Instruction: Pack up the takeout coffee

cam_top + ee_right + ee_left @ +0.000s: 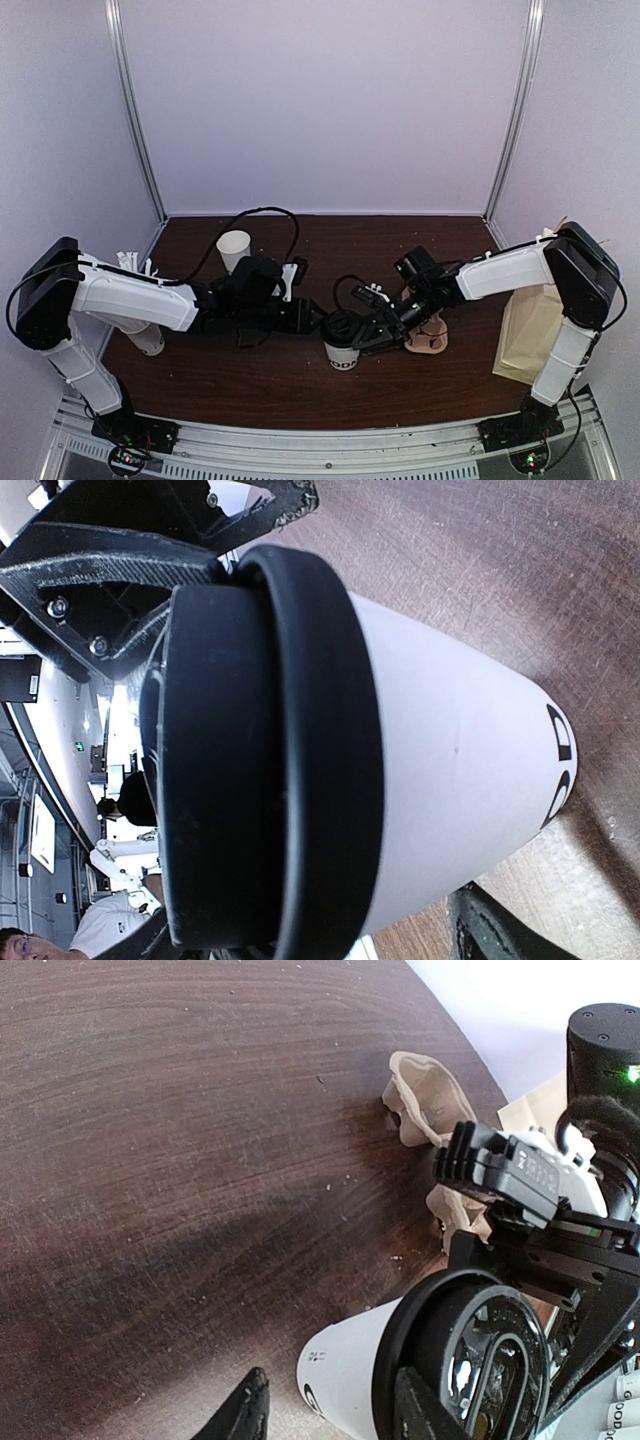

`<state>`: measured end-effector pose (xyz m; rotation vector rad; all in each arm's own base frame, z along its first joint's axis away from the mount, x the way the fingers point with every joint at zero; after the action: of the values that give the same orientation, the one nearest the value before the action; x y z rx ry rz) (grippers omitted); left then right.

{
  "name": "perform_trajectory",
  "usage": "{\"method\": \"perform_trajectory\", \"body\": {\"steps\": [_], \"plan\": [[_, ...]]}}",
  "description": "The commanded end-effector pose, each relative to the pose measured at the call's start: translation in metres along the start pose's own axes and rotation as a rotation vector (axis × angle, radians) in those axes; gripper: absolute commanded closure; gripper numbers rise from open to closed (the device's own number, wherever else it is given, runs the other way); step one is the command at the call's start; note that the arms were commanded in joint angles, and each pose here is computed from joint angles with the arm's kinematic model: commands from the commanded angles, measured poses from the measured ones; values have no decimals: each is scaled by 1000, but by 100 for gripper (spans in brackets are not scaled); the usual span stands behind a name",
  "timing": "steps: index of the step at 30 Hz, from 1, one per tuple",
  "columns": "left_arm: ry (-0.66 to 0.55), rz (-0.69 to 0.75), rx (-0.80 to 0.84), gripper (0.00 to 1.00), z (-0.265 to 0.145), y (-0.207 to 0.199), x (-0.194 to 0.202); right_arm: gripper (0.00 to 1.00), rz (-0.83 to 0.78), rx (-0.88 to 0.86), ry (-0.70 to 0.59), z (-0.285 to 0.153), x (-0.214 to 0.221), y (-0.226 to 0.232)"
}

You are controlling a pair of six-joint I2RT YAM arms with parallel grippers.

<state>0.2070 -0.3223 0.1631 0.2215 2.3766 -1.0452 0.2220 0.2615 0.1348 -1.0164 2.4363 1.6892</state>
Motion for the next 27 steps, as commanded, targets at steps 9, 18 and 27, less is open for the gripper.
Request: {"method": "perform_trajectory", "body": {"steps": [9,18,27], "plan": [[154,15,-108,56,3,24,35,15,36,-10,-28,6,-7,-17],[154,15,-115,56,2,24,36,16,78,106,-11,5,1,-35],[166,15,-135,57,2,27,38,27,299,280,98,7,32,-99]]}}
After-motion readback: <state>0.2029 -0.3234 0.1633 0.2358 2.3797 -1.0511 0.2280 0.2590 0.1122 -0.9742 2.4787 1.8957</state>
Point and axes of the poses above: each gripper's point midway between its finger pads, its own z axis out along the fingers, its own y axis along the line the jaws close on, x = y × z, the point moved 9 cm from there along -z, back along the fingers, and after that the axes turned 10 degrees about -z, right-handed, at the moved point
